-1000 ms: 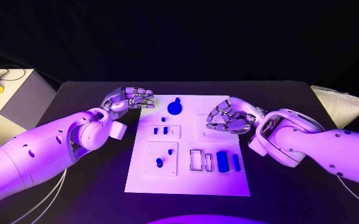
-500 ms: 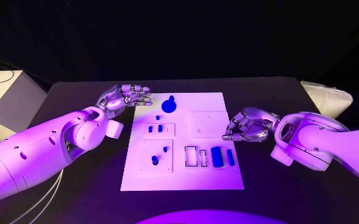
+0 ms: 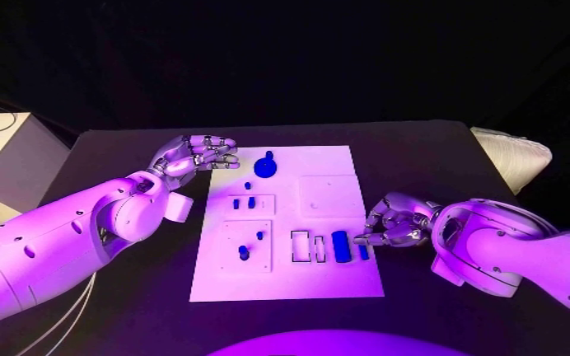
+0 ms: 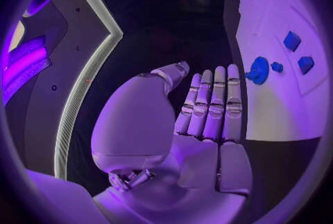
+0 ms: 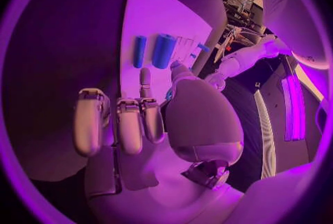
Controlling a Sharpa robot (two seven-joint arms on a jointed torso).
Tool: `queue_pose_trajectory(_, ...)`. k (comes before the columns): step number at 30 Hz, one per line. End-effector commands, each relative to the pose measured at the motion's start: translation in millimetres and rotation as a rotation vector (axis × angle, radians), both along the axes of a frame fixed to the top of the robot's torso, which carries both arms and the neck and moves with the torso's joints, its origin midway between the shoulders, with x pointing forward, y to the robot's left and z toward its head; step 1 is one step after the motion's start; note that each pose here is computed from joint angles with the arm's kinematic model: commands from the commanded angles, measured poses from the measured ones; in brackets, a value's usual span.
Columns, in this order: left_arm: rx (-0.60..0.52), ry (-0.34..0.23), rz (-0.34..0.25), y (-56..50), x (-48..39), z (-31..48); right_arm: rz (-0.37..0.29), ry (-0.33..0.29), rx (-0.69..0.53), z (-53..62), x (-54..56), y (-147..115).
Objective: Assemble the parts on the task board
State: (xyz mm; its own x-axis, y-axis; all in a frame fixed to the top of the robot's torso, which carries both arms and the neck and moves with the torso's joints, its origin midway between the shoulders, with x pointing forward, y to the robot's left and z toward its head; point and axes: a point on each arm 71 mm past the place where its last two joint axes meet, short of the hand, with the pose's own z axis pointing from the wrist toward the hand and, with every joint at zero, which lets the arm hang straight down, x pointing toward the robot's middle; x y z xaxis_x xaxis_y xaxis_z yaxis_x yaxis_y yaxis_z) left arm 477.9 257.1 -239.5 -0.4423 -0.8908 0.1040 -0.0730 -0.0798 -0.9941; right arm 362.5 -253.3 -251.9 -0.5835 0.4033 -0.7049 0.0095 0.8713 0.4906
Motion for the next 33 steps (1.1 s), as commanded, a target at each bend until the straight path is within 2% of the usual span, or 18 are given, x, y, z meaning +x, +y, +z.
queue_pose_trajectory(1,-0.016,-0.011,-0.014,-1.6,-1.2,1.4,-0.022,-0.046,-0.053,-2.8,-1.4,2.8)
queue_pose_trajectory(12,-0.013,-0.008,-0.014,-0.4,-1.6,1.1,-0.004,-0.050,-0.051,-11.1,-3.3,15.9)
queue_pose_trajectory(33,-0.013,-0.006,-0.017,0.5,-1.9,1.1,0.024,-0.015,-0.068,-26.2,-3.8,35.3)
